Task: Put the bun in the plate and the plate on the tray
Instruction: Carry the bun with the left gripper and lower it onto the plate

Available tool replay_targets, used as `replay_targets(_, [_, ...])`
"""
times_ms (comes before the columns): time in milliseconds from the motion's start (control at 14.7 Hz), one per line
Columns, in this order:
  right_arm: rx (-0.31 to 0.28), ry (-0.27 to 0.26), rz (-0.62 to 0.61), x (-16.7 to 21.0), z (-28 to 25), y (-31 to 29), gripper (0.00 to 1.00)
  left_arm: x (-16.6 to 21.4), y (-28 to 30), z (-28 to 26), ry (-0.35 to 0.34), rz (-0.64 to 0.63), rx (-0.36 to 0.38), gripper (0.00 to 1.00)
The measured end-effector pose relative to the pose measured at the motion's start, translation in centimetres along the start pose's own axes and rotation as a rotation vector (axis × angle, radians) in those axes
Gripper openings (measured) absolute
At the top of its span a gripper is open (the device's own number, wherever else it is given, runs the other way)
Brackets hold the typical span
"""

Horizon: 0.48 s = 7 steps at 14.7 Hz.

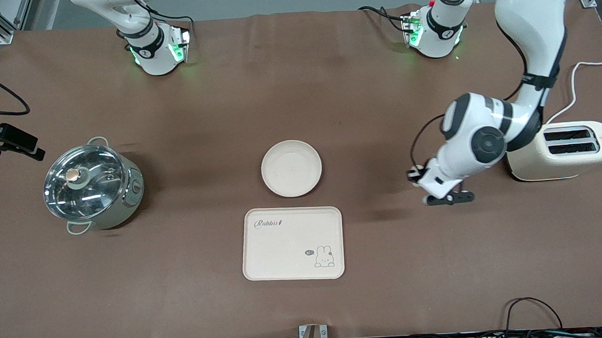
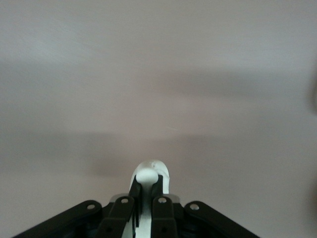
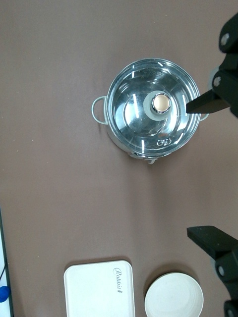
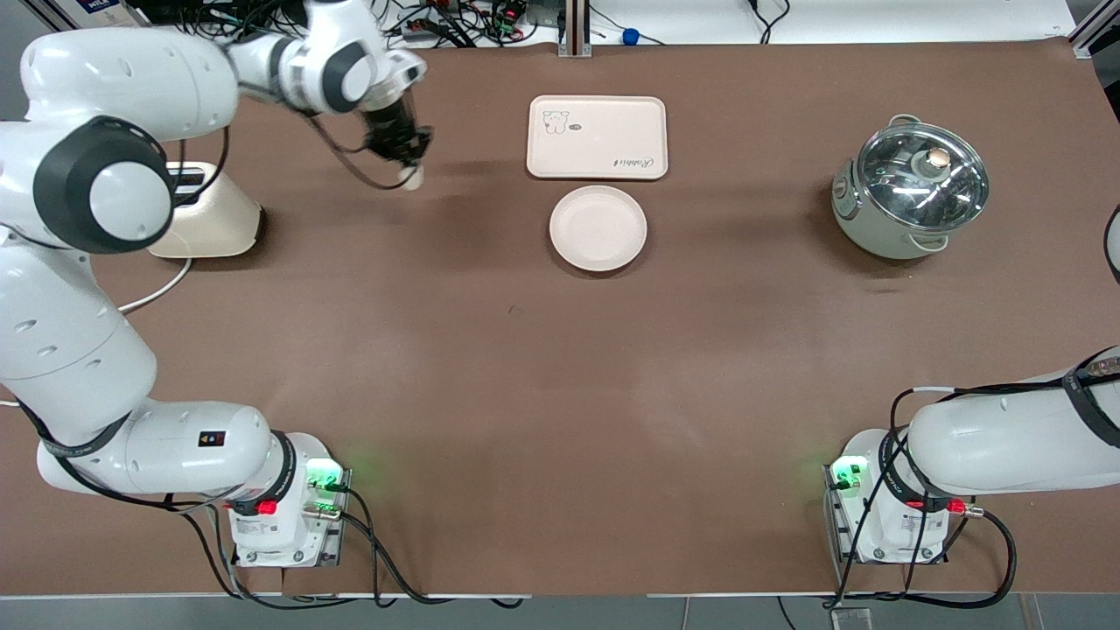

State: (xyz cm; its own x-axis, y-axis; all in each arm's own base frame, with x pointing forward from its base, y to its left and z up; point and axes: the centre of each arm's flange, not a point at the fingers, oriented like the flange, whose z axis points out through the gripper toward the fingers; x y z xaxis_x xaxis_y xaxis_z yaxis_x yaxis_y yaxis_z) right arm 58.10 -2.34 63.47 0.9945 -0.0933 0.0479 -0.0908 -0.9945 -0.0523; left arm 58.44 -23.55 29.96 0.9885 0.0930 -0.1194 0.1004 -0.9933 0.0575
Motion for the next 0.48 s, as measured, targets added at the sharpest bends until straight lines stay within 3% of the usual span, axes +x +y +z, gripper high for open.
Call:
replay_targets(273, [-0.001,-0.021,0.001,-0.2,0.2,0.1,1.0,-6.6,14.4,0.3,0.006,-0.097,-0.015,0.1])
replay_targets(477, [-0.002,-0.033,0.003,-0.3,0.4,0.2,1.0,-8.2,20.0,3.2,0.015,-0.168,-0.076,0.09])
